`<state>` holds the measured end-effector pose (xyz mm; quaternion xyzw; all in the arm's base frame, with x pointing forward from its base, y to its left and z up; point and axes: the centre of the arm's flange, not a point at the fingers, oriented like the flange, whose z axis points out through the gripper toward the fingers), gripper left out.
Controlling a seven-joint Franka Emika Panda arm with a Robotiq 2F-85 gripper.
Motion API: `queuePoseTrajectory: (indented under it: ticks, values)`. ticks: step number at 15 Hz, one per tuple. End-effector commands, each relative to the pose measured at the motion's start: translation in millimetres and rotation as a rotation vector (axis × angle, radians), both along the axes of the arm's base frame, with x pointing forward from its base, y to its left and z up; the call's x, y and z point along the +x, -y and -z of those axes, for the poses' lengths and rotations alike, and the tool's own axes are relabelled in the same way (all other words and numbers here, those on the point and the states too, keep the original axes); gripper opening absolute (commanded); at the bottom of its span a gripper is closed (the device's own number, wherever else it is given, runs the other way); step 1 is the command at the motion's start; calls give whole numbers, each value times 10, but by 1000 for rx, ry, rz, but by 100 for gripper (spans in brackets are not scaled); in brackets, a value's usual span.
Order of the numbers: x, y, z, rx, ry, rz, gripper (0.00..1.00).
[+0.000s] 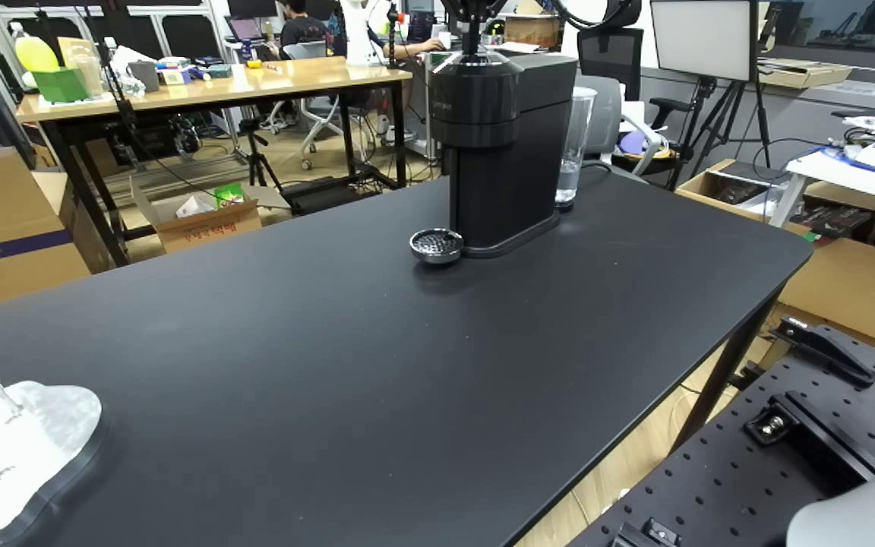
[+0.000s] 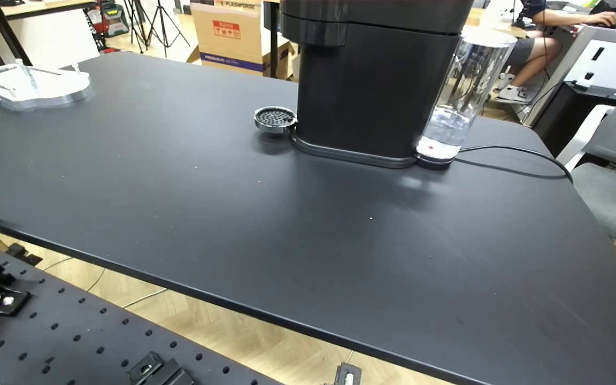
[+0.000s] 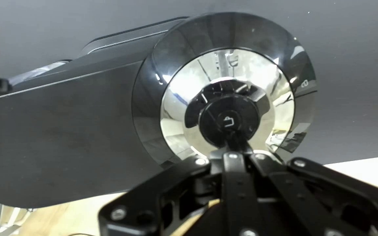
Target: Turn on the coffee maker
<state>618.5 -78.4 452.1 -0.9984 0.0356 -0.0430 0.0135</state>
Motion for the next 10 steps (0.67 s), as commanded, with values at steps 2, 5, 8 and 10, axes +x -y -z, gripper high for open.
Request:
queuePoseTrajectory:
  ticks: [2,5,8,10]
  values:
    - [161,39,321,0,-77,30,0]
    - [157,-6,214,5,-67,20,0]
    - [115,-57,67,7,-48,16,0]
    - [70,-94,-24,8,-36,13,0]
